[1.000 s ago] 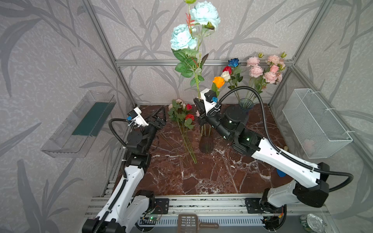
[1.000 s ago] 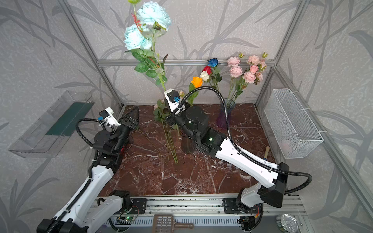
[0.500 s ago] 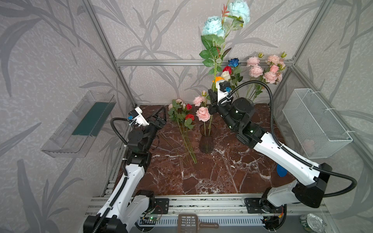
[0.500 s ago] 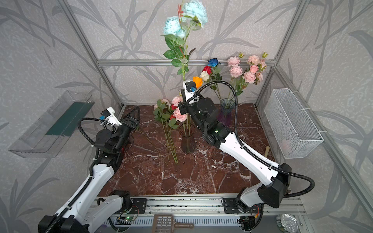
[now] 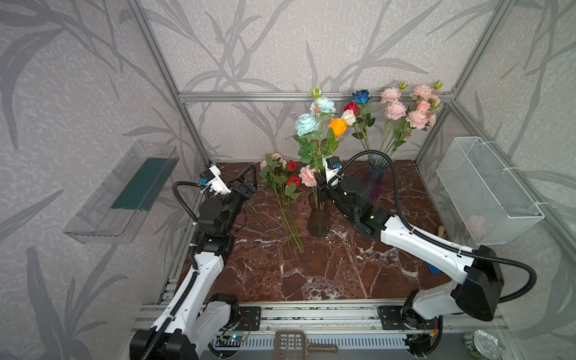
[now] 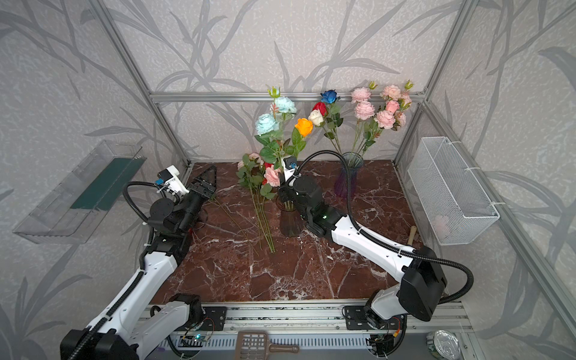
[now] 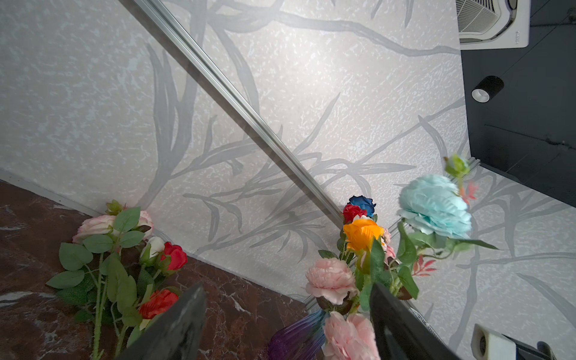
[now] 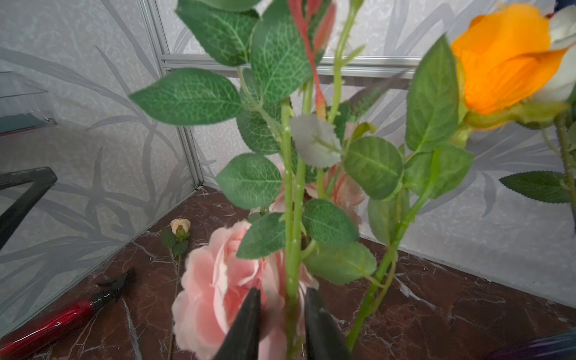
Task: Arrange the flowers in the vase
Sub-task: 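Lower the pale blue rose stem into the mauve vase with the right gripper, then open the right gripper and withdraw while the left reaches to the red roses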
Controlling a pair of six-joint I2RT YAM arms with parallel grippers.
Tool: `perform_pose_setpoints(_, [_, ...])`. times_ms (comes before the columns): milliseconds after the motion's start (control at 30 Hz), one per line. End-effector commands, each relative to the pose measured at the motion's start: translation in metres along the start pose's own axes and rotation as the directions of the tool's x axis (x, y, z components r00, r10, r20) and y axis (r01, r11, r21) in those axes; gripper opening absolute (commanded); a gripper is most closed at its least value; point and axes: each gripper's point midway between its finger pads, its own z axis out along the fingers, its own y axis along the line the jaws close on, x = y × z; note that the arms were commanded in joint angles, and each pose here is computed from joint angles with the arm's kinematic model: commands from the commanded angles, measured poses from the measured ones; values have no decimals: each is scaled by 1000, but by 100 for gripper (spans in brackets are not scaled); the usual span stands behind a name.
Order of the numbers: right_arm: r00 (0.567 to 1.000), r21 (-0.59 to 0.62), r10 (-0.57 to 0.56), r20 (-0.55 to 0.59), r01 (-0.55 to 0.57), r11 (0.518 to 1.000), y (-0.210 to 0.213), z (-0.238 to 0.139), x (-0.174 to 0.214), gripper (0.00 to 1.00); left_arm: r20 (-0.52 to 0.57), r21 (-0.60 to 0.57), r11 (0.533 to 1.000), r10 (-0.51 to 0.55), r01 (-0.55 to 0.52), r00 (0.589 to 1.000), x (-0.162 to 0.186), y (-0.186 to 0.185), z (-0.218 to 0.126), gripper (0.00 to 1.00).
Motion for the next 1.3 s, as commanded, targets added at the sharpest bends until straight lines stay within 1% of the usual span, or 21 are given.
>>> perform_pose_setpoints(0, [995,16,52,82,-53,998,-9,-16,-28,29,17,13,1000,-1,1,1000,-8,-5,1,83])
perform_pose_setpoints(267, [992,-1,82,100,-83,997,-13,-36,-35,33,3,-1,1000,0,0,1000,-4,-1,4,83])
perform_pose_setpoints(633, [993,-51,95,75,-91,995,-11,-60,-40,42,-68,-76,997,-23,17,997,13,22,16,82])
perform_pose_setpoints(767, [992,-64,103,76,-98,993,-12,-71,-39,42,-102,-148,989,-25,10,995,21,38,20,81])
perform_pose_setpoints(867, [992,-74,104,76,-98,992,-14,-81,-39,42,-154,-259,966,-17,-24,988,29,59,22,80])
perform_pose_setpoints(1033, [990,-93,118,73,-111,989,-17,-102,-35,42,-247,-452,889,-44,-75,968,48,103,22,77])
perform_pose_setpoints(1067, [990,-93,124,73,-117,989,-18,-105,-33,42,-257,-497,864,-55,-83,965,50,113,20,77])
perform_pose_setpoints(1167, [987,-91,140,75,-133,987,-23,-116,-24,42,-301,-635,761,-85,-133,950,61,146,11,77])
perform_pose_setpoints(1233, [985,-87,157,74,-150,985,-27,-122,-17,42,-342,-693,699,-101,-179,934,69,166,9,77])
perform_pose_setpoints(1267, [984,-90,167,69,-160,983,-27,-123,-12,42,-360,-711,674,-106,-199,927,72,174,8,77])
